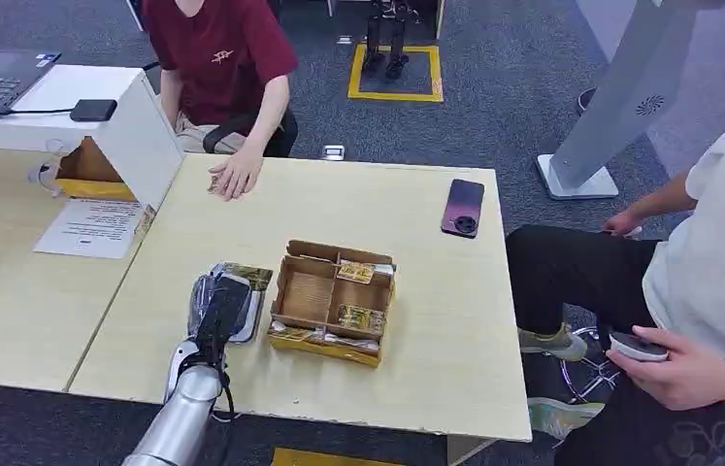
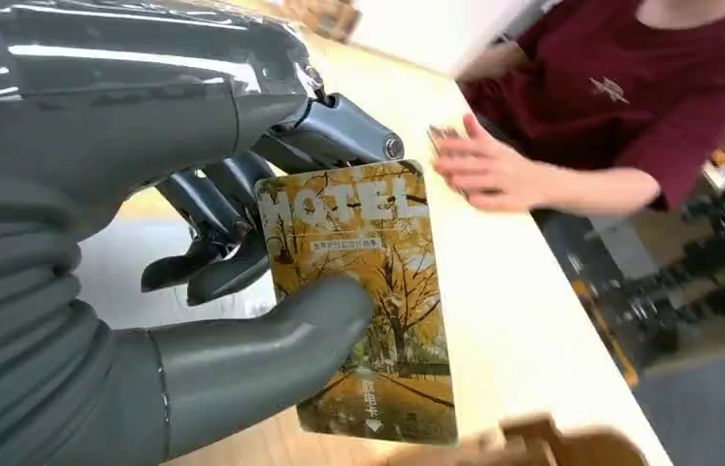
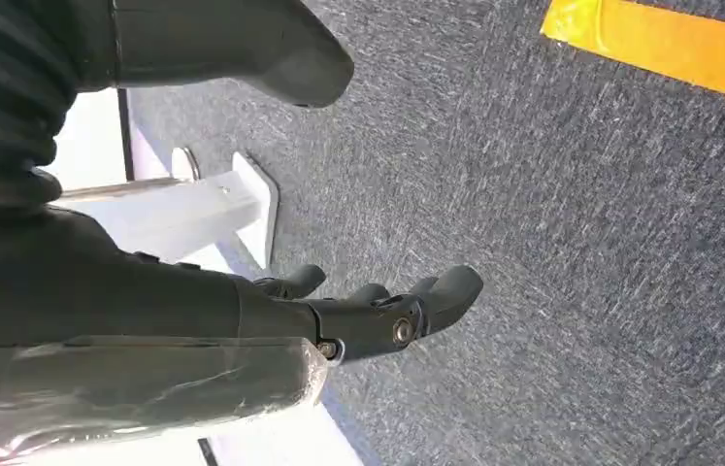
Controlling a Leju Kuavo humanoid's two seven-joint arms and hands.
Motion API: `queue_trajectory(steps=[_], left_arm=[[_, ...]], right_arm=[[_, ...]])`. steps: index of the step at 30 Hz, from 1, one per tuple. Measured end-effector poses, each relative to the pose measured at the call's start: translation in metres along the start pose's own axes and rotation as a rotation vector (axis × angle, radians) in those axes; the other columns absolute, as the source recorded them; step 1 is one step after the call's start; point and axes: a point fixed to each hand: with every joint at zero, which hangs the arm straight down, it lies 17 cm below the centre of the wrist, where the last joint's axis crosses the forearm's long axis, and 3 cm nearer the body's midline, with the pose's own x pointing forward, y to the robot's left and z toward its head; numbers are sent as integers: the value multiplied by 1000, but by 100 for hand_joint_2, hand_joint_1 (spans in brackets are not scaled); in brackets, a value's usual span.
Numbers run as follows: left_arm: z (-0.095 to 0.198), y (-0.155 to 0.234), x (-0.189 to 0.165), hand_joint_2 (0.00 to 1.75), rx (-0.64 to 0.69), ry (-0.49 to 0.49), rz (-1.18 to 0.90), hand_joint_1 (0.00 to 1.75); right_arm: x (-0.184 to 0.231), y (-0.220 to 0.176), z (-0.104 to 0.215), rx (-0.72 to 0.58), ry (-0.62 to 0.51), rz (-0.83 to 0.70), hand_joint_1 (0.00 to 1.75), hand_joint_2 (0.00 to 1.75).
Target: Pass the card to the sensor for recognition and then transmit it.
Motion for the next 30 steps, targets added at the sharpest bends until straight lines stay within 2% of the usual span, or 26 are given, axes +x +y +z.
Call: queue_trajectory(steps=[20,30], left_arm=[[8,41,-77,175,99,140,-118,175],[10,48,-89,175,108,156,-125,175]], right_arm=[[1,1,0,9,-5,24,0,175],[2,1,0,7,-6,23,0,175]])
